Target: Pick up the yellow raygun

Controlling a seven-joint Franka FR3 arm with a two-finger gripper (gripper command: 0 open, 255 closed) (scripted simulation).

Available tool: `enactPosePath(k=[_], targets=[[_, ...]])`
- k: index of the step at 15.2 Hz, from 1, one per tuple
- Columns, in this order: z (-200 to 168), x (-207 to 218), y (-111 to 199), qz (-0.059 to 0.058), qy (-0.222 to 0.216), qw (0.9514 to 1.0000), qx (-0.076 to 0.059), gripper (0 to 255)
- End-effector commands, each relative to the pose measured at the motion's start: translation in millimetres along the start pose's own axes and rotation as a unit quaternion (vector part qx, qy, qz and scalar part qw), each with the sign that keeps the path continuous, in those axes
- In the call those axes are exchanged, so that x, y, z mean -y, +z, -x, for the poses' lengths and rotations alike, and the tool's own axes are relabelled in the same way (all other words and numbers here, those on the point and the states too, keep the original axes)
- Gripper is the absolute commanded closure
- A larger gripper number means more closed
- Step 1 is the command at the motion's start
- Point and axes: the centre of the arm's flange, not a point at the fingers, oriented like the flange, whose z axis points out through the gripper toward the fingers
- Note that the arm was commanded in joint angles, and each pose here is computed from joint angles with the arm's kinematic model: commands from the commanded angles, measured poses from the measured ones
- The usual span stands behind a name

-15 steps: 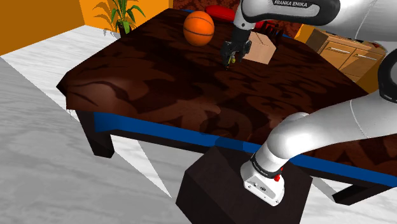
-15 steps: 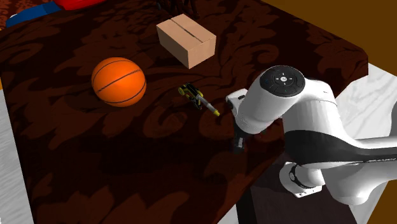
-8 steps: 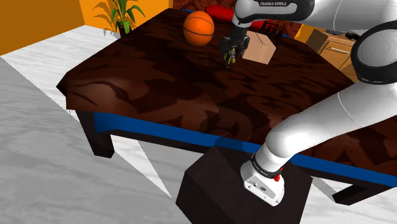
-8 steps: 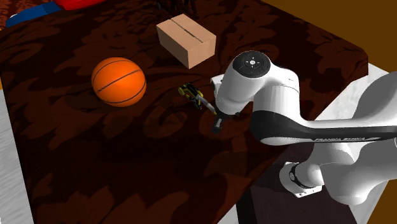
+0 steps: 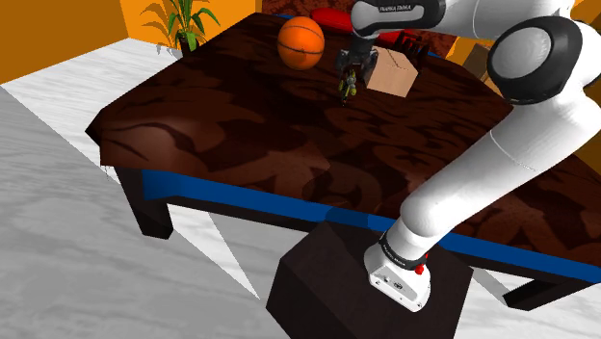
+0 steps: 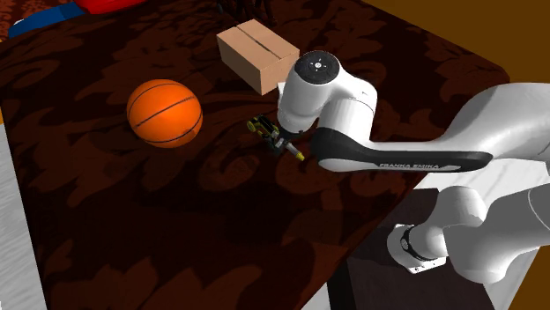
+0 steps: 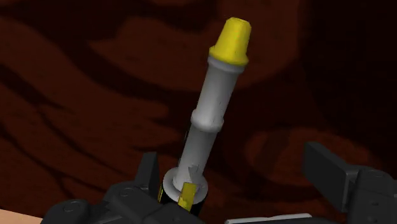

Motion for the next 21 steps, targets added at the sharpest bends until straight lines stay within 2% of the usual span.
enactPosePath(k=[1,4,12,14,15,21], targets=[[-22,-13,5,0.006,0.018,0.9998,-0.010,0],[-50,-31,12,0.015,0.045,0.9986,-0.025,0],[-41,-26,51,0.016,0.046,0.9985,-0.025,0],[-41,-26,51,0.016,0.046,0.9985,-0.025,0],[-41,-26,50,0.016,0.046,0.9985,-0.025,255],[-41,-26,50,0.016,0.046,0.9985,-0.025,255]])
